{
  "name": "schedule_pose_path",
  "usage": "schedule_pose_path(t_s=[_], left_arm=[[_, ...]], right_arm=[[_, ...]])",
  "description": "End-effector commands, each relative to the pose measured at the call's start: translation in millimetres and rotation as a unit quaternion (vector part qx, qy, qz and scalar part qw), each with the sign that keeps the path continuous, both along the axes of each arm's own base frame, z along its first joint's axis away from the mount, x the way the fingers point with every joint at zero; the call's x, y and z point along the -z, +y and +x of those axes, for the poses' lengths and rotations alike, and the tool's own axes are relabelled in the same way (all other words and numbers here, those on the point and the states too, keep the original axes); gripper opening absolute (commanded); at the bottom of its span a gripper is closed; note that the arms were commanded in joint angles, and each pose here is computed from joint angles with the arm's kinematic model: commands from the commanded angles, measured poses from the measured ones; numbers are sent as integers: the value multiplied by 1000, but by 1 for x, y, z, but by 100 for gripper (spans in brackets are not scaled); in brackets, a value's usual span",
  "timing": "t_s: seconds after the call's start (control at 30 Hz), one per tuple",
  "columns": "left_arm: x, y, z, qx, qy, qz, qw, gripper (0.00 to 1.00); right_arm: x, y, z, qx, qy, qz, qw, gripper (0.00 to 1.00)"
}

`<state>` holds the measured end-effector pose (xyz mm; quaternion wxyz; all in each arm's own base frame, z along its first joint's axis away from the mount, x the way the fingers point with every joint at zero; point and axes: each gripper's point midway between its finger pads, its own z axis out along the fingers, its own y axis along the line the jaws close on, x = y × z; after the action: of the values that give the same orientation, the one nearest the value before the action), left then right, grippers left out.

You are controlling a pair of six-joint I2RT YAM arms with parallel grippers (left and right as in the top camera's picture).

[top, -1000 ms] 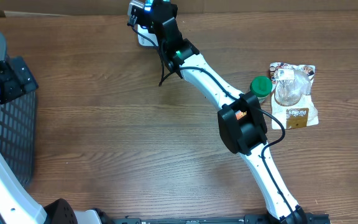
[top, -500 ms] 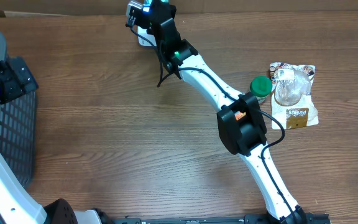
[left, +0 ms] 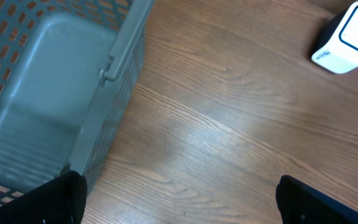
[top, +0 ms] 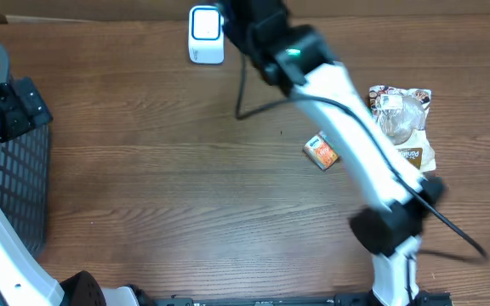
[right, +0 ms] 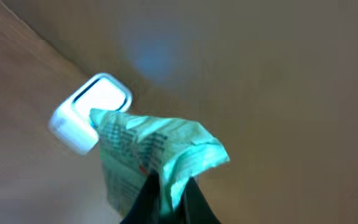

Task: Scan the item barcode
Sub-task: 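Hold the wipes pack in front of the scanner, then carry the wipes pack right and set it on the item pile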

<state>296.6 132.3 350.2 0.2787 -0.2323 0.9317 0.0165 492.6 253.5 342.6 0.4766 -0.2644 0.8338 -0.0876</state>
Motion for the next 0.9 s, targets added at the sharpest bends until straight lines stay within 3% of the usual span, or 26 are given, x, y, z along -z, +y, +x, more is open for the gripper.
schedule_pose_path(t_s=[0.0,0.1,0.23,0.53,0.57,0.63,0.8,0.83,0.87], left_arm=[[-2,-1,2,10,-4,2,1000,100],[-2,-1,2,10,-4,2,1000,100],[-2,-1,2,10,-4,2,1000,100],[-2,-1,2,10,-4,2,1000,100],[-2,-1,2,10,-4,2,1000,100],[-2,-1,2,10,-4,2,1000,99],[-2,-1,2,10,-4,2,1000,99],[-2,-1,2,10,-4,2,1000,100],[-2,-1,2,10,-4,2,1000,100]], right_arm=[[-38,-38,-33,116,35,196,973,4],[-32,-71,-56,146,96,221,959,4],[-11,-136,-70,252,159,253,921,4],[49,-289,-74,491,202,329,781,4],[70,-311,-76,530,206,337,750,4],[94,-327,-78,558,215,338,726,4],[164,-338,-84,584,250,319,703,4],[176,-337,-87,587,258,314,700,18],[180,-337,-88,588,260,313,699,25]])
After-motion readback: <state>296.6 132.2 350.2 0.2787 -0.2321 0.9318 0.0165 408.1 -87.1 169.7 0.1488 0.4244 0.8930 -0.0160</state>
